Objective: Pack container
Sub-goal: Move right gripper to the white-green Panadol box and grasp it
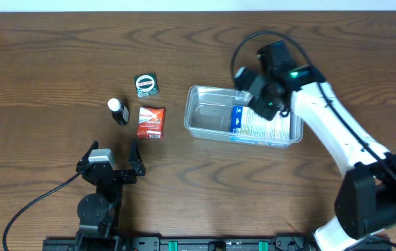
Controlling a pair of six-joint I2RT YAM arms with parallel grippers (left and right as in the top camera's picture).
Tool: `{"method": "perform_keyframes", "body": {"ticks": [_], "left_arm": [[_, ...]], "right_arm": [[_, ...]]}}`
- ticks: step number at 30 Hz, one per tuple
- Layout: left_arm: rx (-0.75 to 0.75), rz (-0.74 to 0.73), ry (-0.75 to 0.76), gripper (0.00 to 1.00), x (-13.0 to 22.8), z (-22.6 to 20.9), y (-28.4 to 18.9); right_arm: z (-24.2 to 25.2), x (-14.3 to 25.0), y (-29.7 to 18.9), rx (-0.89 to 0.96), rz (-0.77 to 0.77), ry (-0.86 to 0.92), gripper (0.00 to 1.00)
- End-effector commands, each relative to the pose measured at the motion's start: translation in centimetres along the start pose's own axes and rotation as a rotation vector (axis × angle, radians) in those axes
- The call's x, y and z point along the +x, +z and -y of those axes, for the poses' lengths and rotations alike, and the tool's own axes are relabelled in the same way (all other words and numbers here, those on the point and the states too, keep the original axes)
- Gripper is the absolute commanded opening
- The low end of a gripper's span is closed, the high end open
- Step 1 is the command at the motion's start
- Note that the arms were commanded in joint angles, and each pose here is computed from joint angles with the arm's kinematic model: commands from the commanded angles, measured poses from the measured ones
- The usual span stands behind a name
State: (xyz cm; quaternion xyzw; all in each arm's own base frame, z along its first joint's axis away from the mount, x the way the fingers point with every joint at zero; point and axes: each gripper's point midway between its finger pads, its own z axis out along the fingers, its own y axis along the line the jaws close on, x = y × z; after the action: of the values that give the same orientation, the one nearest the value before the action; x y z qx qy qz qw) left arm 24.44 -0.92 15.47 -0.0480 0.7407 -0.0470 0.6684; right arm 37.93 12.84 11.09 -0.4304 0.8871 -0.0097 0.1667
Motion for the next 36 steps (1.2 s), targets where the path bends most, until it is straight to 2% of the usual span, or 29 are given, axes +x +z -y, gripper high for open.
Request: {"method": "perform_keyframes", "body": {"ticks": [1,6,8,11,16,20,30,36], "left_arm": [[-0.016,-0.048,-0.001,0.98,1.7,-0.4,0.1],[-0.016,-0.048,-0.001,0.98,1.7,-0.4,0.1],[-0.016,-0.048,-0.001,0.98,1.7,-0.4,0.1],[-0.016,-0.048,-0.001,0.98,1.7,-0.4,0.1],[-0.016,-0.048,-0.001,0.98,1.7,-0.4,0.1],[-0.016,-0.048,-0.001,0.98,1.7,-0.4,0.1],[-0.016,-0.048,-0.001,0.98,1.7,-0.4,0.1],[-0.016,-0.048,-0.001,0.98,1.7,-0.4,0.1]], "right_arm": [[4.7,0.7,-4.4,0.156,0.057,0.295,0.45],[8.4,4.8,-6.7,0.216,0.050,0.511,0.68],[9.5,6.8,-6.7,0.225,0.021,0.561,0.73],[10.7,9.2,-6.1,0.230,-0.017,0.622,0.79],[12.0,12.3,-4.1,0.228,-0.063,0.695,0.81],[13.1,13.7,-1.8,0.231,-0.079,0.729,0.93],[12.9,14.0,3.1,0.142,-0.090,0.692,0.98],[12.5,15.8,5.9,0.101,-0.152,0.736,0.95]]}}
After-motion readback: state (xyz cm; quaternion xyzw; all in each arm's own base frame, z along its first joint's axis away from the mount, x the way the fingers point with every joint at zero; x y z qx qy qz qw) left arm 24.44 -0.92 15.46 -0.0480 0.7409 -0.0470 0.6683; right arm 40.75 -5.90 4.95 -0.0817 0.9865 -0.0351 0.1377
